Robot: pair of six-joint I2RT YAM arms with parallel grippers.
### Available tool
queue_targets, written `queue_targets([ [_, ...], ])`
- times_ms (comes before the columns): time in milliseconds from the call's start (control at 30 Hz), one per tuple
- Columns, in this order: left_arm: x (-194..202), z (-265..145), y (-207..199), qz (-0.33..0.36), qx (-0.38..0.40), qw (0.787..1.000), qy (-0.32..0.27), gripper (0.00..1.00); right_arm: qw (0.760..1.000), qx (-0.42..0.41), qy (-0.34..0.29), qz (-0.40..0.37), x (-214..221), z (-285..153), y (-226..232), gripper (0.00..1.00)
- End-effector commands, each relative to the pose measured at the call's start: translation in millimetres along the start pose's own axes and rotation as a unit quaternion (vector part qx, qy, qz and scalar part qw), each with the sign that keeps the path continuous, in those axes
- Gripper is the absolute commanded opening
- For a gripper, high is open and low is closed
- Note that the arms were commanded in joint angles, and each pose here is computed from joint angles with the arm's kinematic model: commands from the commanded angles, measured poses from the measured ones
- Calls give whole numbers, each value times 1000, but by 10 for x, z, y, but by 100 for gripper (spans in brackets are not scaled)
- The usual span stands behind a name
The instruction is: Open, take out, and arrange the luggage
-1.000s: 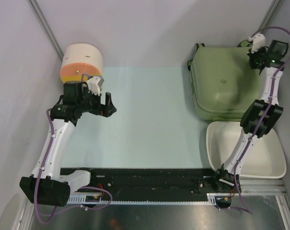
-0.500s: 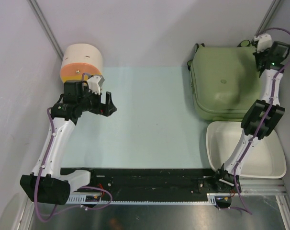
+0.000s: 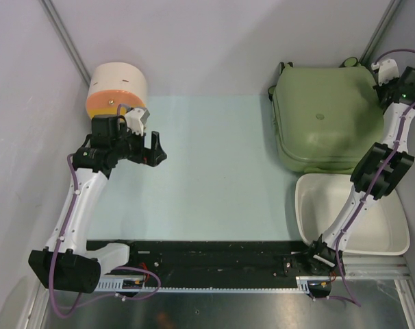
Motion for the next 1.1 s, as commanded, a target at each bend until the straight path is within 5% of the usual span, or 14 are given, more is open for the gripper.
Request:
queue_targets([
  [0, -160, -70, -39, 24, 13, 999, -34, 100, 968, -211, 130, 32, 788, 243, 724, 0],
  [767, -229, -62, -20, 20, 12, 999, -37, 100, 829, -496, 185, 180, 434, -224, 2217, 0],
  [933, -191, -2, -8, 16, 18, 999, -30, 100, 823, -519, 160, 165, 150, -464, 2624, 0],
  [1067, -162, 66, -4, 9, 28, 999, -23, 100, 795, -557, 186, 152, 34, -697, 3173, 0],
])
Point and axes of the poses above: each gripper's point midway between its finger pads, its own z axis out along the fingers, its own y axis along the line the jaws close on, x = y × z, the point moved 8 cm from there along -z, back along the fingers, and after that the axes turned 11 degrees about z, right-handed, at the moved point
